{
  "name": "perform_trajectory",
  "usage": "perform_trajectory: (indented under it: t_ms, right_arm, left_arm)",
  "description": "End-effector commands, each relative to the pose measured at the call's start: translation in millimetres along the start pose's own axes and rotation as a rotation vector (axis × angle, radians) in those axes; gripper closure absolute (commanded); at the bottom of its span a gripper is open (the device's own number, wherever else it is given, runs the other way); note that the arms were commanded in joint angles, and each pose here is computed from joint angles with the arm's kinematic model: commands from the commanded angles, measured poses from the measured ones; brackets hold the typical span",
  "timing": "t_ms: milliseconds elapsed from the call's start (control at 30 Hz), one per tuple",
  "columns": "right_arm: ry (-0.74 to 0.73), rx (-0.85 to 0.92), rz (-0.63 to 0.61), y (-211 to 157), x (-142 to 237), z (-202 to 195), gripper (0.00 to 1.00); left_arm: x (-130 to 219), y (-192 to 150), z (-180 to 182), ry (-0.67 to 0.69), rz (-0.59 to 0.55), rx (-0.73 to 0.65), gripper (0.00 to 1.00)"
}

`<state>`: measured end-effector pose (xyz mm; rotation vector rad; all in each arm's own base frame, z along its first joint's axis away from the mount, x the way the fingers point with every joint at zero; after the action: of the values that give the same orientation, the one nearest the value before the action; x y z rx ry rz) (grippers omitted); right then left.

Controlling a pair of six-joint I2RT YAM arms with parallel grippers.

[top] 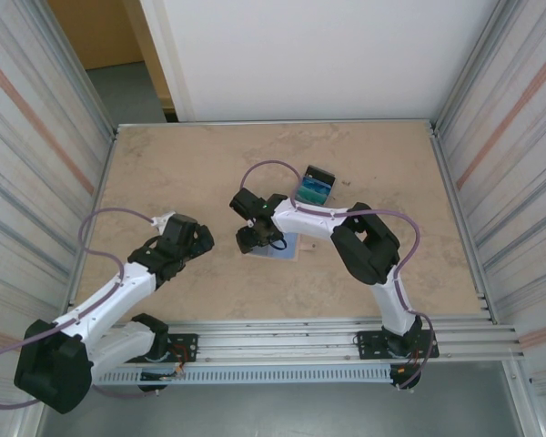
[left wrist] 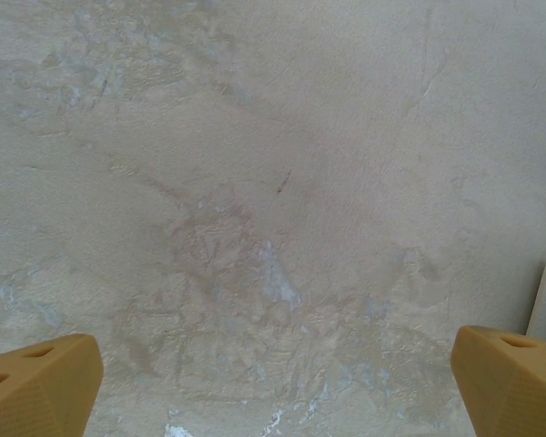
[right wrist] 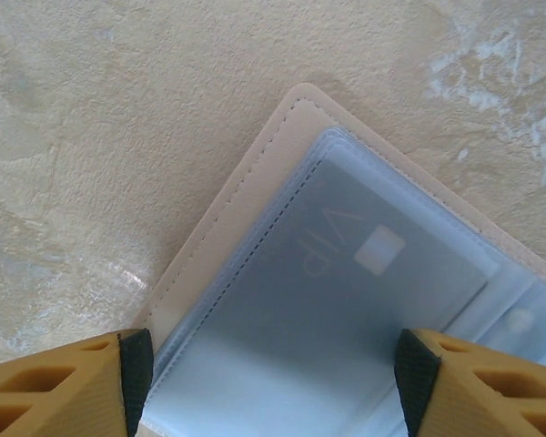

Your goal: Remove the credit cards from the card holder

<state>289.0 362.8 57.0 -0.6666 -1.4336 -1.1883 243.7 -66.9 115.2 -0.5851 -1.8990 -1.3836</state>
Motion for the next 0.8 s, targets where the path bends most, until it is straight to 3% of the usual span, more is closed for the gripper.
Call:
perform_trajectory:
  t_ms: [0, 533, 767]
  right_arm:
    - [-0.034, 0.012, 0.045, -10, -8, 0, 0.29]
    - [-0.067, 0.076, 0.047, -23, 4, -11, 0.44]
    - [-0.004, 0.077, 0.012, -17, 22, -7, 0.39]
  left_arm:
    - [-1, 2, 0, -0.006, -0.006, 0.019, 0.01]
    - [7, 7, -2, -0.031, -0.026, 0.025, 0.01]
    - [14, 12, -3, -0.049, -0.050, 0.026, 0.01]
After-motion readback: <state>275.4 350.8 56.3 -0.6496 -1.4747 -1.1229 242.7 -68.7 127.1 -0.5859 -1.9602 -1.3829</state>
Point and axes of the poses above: each hand's point on the last joint's axis, 136 mm out from that joint toward the fingers, its own x axis back along the fingers, its own z axis along the line the jaws close on, y = z × x, the point moved 3 cm from there along x, back along the fingers, and after that the axes turned 5 degrees about -x, right-handed, at the moved point
